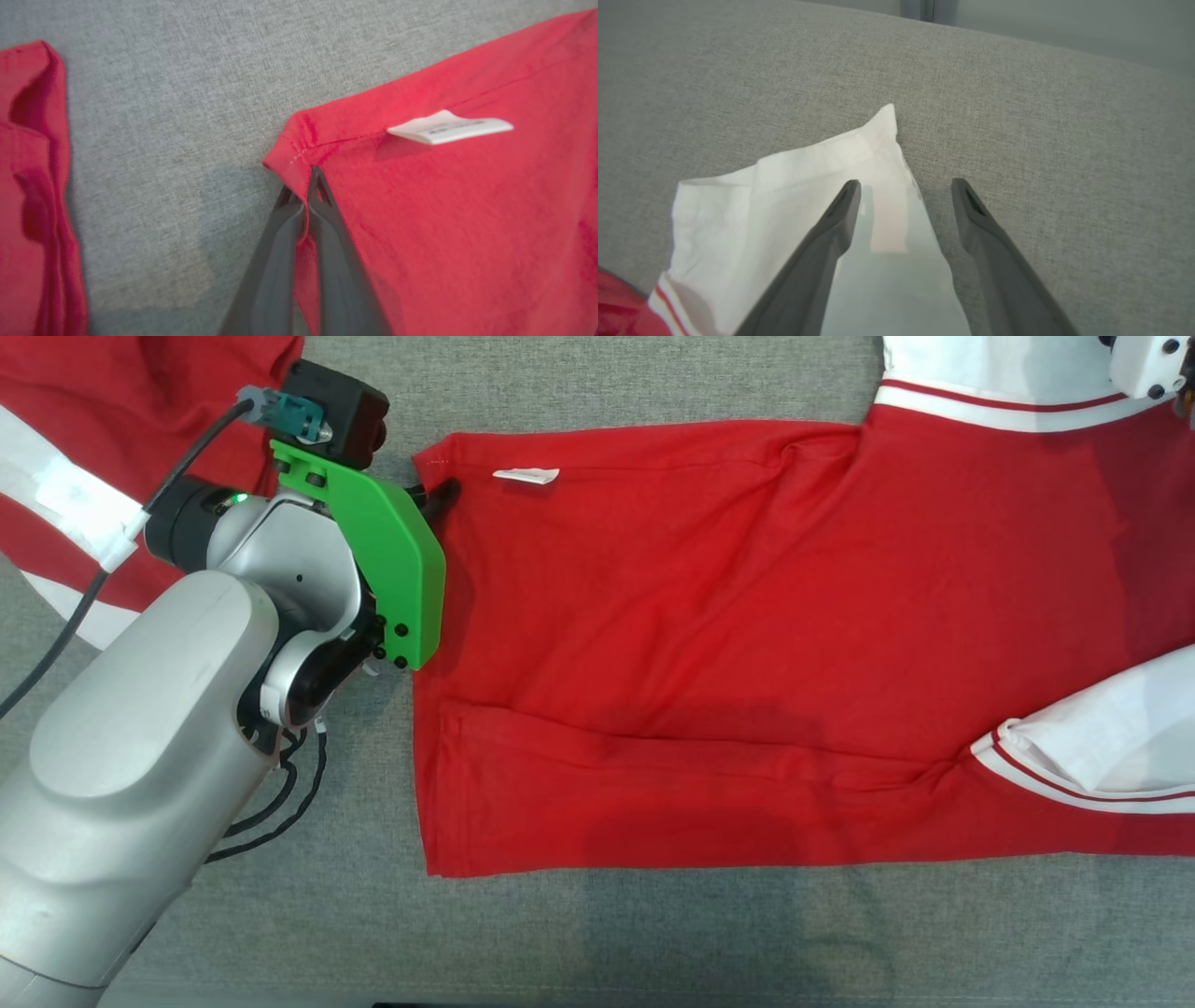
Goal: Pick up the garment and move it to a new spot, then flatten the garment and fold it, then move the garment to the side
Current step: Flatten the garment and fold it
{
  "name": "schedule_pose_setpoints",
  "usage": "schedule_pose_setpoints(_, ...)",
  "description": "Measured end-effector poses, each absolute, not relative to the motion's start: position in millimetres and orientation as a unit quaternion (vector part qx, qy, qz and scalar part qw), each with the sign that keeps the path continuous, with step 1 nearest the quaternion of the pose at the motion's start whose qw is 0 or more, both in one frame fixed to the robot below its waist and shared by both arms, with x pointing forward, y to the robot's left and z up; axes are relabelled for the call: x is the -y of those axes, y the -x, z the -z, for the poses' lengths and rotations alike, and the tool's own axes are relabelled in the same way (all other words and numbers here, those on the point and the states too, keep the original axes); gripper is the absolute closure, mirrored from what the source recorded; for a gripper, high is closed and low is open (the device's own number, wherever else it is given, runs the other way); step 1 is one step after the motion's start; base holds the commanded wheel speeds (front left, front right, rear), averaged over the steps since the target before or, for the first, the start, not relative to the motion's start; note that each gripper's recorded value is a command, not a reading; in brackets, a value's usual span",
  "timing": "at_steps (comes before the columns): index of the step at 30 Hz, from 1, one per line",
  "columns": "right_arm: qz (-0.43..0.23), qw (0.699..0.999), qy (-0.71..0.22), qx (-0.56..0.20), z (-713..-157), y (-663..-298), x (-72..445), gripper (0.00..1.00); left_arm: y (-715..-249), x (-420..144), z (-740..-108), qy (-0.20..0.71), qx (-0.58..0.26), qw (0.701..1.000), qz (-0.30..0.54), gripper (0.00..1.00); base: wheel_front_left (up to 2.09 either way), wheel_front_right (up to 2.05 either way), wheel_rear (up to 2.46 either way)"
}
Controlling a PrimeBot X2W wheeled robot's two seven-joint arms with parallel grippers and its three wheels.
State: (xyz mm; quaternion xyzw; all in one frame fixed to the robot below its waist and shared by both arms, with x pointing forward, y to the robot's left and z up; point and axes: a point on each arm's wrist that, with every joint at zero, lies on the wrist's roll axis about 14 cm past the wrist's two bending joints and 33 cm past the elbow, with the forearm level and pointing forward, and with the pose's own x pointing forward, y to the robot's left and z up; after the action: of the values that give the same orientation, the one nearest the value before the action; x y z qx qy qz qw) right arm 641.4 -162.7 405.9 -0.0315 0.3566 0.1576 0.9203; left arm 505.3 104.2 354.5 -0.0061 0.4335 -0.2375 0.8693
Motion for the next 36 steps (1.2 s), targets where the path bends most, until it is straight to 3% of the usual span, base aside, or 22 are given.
schedule_pose_setpoints(11,-0.157,0.919,0.031,-0.36,-381.4,-655.2,152.9,0.0,-508.4,-102.4,-359.0,0.021,-0.416,0.878,0.238,1.0,0.0,0.0,0.0)
schedule_pose_setpoints(12,-0.16,0.919,0.032,-0.36,-379.8,-655.7,150.3,0.05,-508.3,-103.6,-358.7,0.021,-0.415,0.878,0.236,1.0,0.0,0.0,0.0)
schedule_pose_setpoints(13,-0.162,0.919,0.035,-0.358,-379.5,-656.8,148.1,0.62,-508.4,-104.6,-358.7,0.022,-0.414,0.879,0.234,1.0,0.0,0.0,0.0)
schedule_pose_setpoints(14,-0.165,0.919,0.036,-0.357,-379.2,-657.6,145.7,0.85,-508.5,-105.2,-358.5,0.022,-0.414,0.88,0.233,1.0,0.0,0.0,0.0)
schedule_pose_setpoints(15,-0.169,0.919,0.032,-0.355,-379.7,-657.7,142.7,1.0,-508.8,-105.6,-358.7,0.023,-0.412,0.881,0.233,1.0,0.0,0.0,0.0)
schedule_pose_setpoints(20,-0.183,0.929,0.012,-0.321,-400.0,-661.7,136.4,1.0,-514.8,-103.2,-365.6,0.028,-0.395,0.888,0.235,1.0,0.0,0.0,0.0)
schedule_pose_setpoints(26,-0.219,0.95,-0.018,-0.22,-467.3,-659.0,135.7,1.0,-513.8,-107.5,-382.0,0.048,-0.357,0.905,0.225,1.0,0.0,0.0,0.0)
schedule_pose_setpoints(36,-0.235,0.948,-0.041,-0.209,-480.9,-567.0,171.3,1.0,-480.6,-127.2,-416.0,0.064,-0.301,0.932,0.193,1.0,0.0,0.0,0.0)
